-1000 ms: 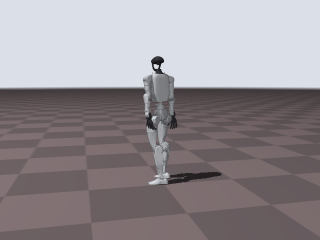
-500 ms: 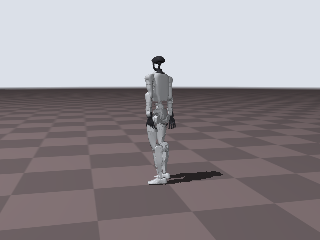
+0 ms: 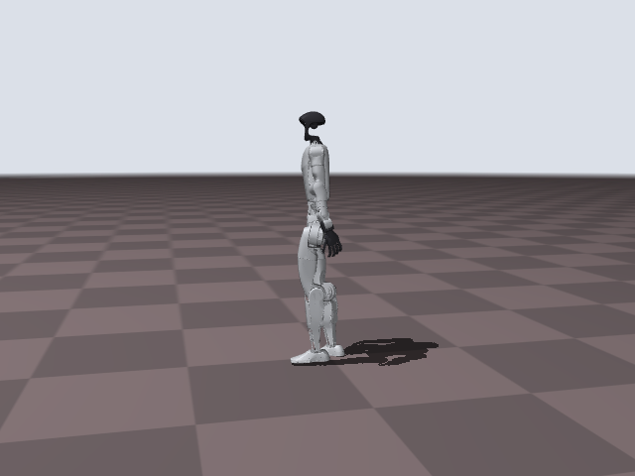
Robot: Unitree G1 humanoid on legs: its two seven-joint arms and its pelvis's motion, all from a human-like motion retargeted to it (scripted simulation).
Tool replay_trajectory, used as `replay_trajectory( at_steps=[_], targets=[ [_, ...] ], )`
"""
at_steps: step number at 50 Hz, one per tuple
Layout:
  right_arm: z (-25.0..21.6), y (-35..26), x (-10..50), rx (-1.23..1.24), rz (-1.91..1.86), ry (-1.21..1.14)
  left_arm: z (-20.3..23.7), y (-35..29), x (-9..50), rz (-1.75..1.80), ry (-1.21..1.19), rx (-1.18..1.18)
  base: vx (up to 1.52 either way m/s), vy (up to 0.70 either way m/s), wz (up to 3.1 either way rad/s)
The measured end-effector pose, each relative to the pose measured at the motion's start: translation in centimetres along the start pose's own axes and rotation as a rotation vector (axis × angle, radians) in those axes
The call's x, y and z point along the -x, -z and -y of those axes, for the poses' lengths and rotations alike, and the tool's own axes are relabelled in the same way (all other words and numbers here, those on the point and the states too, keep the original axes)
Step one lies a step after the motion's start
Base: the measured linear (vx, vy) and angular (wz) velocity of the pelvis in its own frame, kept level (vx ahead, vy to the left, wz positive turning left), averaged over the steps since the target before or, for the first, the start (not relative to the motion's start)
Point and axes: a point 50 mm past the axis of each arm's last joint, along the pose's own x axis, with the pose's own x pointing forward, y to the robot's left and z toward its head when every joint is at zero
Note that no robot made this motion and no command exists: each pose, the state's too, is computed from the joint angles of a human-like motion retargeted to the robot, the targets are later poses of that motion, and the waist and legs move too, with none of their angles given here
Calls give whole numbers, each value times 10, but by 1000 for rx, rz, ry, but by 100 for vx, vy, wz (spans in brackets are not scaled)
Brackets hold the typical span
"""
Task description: Upper body actions
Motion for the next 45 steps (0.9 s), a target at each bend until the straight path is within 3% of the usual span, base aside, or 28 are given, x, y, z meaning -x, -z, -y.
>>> replay_trajectory(
  at_steps=[8, 21, 45],
  targets=[
    [-2, -21, 1, 50, 70, 2, -10, 11, -1, -39, -14, -26, 5, -6, -13],
    [-5, -22, 1, 135, 57, -22, 16, -15, 1, 78, 25, -133, 16, -29, -82],
    [28, -84, 17, 219, 174, 56, 9, -15, 3, 33, -17, -241, -5, -24, -185]
  ],
)
